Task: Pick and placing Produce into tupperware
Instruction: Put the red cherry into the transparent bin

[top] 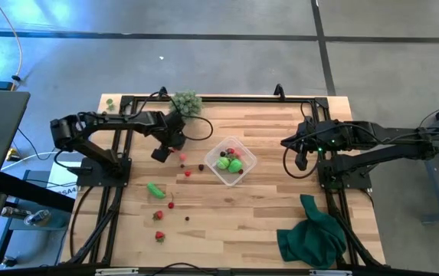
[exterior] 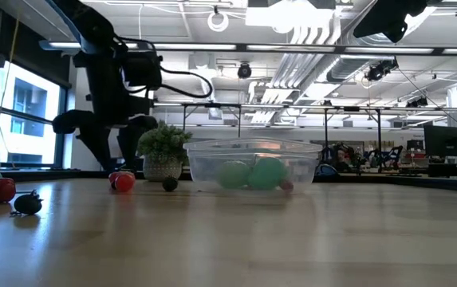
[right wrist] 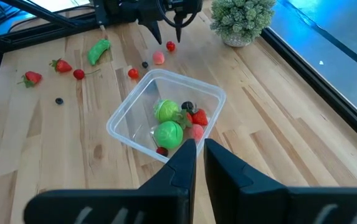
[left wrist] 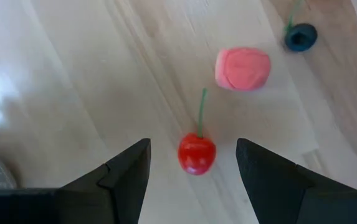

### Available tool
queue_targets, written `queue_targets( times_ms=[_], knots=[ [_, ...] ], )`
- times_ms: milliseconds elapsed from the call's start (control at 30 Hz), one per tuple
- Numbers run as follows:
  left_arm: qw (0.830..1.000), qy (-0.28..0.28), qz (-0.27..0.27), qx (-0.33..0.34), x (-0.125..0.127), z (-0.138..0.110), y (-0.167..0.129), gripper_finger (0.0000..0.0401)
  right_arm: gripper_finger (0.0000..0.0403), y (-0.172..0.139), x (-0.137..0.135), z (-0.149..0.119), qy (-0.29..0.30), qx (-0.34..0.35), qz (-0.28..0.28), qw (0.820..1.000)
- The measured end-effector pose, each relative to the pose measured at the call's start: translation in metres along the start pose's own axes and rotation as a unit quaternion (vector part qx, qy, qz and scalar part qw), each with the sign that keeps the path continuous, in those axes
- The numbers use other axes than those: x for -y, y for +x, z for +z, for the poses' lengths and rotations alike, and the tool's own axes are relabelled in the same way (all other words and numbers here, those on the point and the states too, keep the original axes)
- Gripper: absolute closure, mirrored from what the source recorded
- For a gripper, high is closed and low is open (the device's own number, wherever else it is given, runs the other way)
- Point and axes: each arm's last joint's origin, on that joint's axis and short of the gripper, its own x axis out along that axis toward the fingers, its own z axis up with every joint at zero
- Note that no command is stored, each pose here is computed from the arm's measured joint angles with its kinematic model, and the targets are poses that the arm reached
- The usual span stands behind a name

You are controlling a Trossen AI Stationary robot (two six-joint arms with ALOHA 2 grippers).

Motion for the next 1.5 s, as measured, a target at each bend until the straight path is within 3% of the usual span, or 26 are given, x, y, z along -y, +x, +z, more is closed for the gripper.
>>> queue_targets(
  times_ms=[267,567,1033,1500],
  knots=[
    [0.999,-0.001,-0.02,-0.028,-0.001,-0.001,0.016,0.0174,0.0378,0.0,0.0,0.0,0.0,0.0,0.0,1.0],
    [0.999,0.0,0.0,-0.034,-0.004,0.0,0.019,0.0176,0.0378,0.0,0.0,0.0,0.0,0.0,0.0,1.0],
    [1.0,0.0,-0.018,-0.021,-0.003,0.0,0.019,0.0253,0.0378,0.0,0.0,0.0,0.0,0.0,0.0,1.0],
    [0.999,0.002,-0.026,-0.027,-0.001,-0.001,0.018,0.0259,0.0378,0.0,0.0,0.0,0.0,0.0,0.0,1.0]
  ],
)
